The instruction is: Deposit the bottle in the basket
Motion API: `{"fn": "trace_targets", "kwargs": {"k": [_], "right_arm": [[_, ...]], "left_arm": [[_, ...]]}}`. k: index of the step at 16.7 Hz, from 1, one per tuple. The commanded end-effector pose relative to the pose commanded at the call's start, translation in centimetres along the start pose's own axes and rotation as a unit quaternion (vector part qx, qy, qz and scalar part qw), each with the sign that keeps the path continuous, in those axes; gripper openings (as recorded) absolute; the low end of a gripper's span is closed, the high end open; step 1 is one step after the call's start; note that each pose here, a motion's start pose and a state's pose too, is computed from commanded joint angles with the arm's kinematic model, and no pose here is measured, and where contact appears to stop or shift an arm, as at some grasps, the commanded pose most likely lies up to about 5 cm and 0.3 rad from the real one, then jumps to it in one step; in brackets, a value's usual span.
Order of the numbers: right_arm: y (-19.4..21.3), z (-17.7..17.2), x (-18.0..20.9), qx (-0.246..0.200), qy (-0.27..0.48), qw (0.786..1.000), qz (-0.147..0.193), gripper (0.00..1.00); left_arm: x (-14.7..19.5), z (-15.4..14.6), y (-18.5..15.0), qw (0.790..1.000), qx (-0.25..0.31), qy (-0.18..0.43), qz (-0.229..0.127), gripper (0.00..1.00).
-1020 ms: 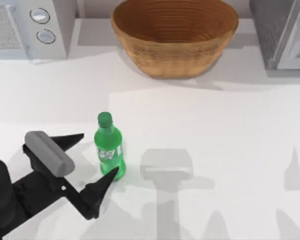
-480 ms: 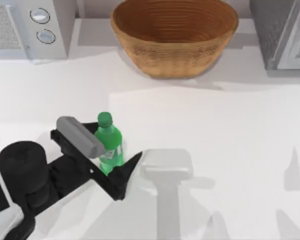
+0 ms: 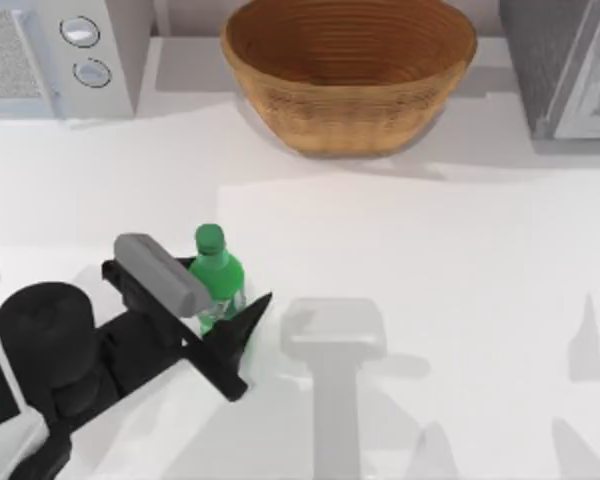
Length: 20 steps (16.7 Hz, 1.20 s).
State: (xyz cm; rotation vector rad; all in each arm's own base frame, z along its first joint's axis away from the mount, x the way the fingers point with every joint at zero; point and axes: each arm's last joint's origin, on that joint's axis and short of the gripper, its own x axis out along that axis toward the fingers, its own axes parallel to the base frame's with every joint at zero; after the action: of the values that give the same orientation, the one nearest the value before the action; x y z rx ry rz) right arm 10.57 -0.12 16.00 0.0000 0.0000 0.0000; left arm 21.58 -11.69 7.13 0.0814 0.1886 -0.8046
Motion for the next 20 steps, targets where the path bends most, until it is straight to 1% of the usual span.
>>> {"fn": "trace_targets", "kwargs": {"k": [6,7,16,20], "right_arm": [[0.0,0.0,0.0,0.000,0.000,1.000,0.000,1.00],[0.0,0.0,0.0,0.000,0.000,1.000,0.000,1.00],[0.0,0.0,0.0,0.000,0.000,1.000,0.000,1.00],[0.0,0.0,0.0,0.000,0.000,1.000,0.000,1.00]], "left_arm": [[0.0,0.0,0.0,1.000,0.000,0.000,0.000,0.02],[0.0,0.0,0.0,1.000,0.000,0.000,0.000,0.00],[0.0,0.0,0.0,1.000,0.000,0.000,0.000,0.00],[-0.6,1.1,0.5,1.000,0.005,-0.001,-0.009,0.00]]}}
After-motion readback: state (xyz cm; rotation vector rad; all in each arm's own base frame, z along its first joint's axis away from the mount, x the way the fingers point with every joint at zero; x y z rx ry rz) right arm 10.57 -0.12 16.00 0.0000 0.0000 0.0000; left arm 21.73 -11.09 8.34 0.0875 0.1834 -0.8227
